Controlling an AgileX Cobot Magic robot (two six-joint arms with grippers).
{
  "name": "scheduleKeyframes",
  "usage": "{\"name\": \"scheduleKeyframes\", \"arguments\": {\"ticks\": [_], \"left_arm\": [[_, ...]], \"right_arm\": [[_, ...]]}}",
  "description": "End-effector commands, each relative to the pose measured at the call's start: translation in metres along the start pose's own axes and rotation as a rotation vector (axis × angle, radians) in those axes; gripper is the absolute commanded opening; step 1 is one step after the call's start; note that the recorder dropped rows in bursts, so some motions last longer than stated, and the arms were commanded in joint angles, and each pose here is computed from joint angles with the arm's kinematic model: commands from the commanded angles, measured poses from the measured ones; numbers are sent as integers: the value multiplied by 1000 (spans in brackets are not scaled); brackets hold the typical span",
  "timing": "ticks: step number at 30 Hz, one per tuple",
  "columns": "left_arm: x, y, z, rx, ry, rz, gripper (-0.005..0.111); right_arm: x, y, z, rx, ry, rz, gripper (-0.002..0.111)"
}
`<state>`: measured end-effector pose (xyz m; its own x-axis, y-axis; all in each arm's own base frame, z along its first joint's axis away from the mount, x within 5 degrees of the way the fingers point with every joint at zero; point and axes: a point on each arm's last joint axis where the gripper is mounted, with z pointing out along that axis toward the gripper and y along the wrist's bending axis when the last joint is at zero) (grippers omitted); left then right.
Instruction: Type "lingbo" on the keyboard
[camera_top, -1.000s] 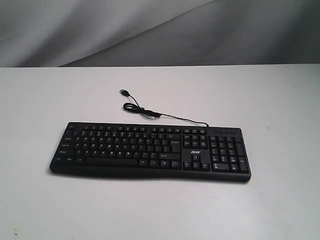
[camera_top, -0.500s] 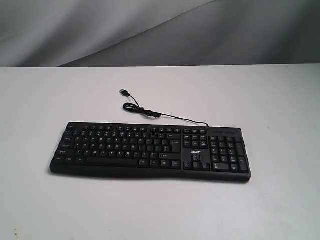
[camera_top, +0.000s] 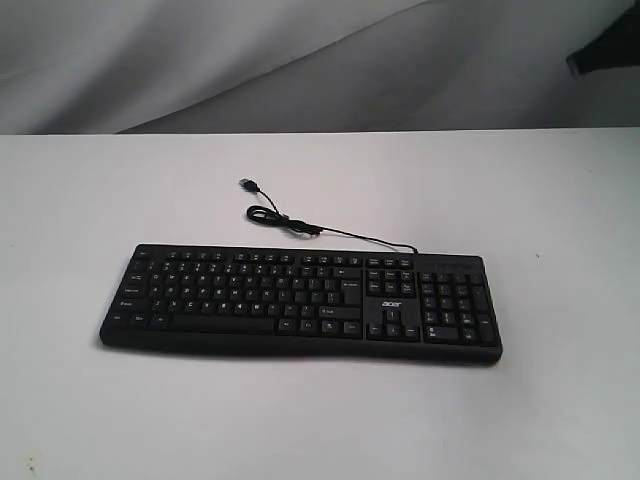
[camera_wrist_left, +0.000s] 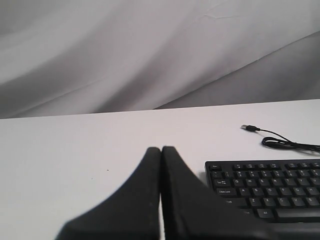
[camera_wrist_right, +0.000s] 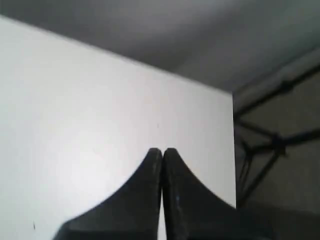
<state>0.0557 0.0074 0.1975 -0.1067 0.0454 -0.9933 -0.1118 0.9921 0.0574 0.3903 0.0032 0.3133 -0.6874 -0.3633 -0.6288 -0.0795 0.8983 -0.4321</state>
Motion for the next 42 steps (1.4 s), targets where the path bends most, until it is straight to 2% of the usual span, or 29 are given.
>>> {"name": "scheduleKeyframes", "arguments": {"ticks": [1,2,4,6,8,11,14,18,22,26,30,36,42], "left_arm": [[1,0,0,6,-6,-1,1],[1,0,0,6,-6,-1,1],[1,0,0,6,-6,-1,1],[1,0,0,6,-6,-1,1],[1,0,0,6,-6,-1,1],[1,0,0,6,-6,-1,1],[1,0,0,6,-6,-1,1],[1,0,0,6,-6,-1,1],[1,0,0,6,-6,-1,1],[1,0,0,6,-6,-1,1],[1,0,0,6,-6,-1,1],[1,0,0,6,-6,-1,1],[1,0,0,6,-6,-1,1]], "right_arm": [[-6,56,38,-343,279,-139,0],[-10,86,39,-557,207,-229,0],[-23,142,28,-928,5,-266,0],[-27,187,19,-1081,-101,-348,0],[-19,233,15,-1101,-82,-477,0],[-5,275,12,-1114,-55,-596,0],[0,303,6,-1119,-85,-657,0],[2,312,3,-1111,-105,-658,0],[18,314,10,-1122,-60,-654,0],[30,309,17,-1066,-118,-627,0],[35,304,13,-1109,-154,-592,0],[43,300,20,-1103,-141,-582,0],[51,308,33,-1117,-123,-531,0]]}}
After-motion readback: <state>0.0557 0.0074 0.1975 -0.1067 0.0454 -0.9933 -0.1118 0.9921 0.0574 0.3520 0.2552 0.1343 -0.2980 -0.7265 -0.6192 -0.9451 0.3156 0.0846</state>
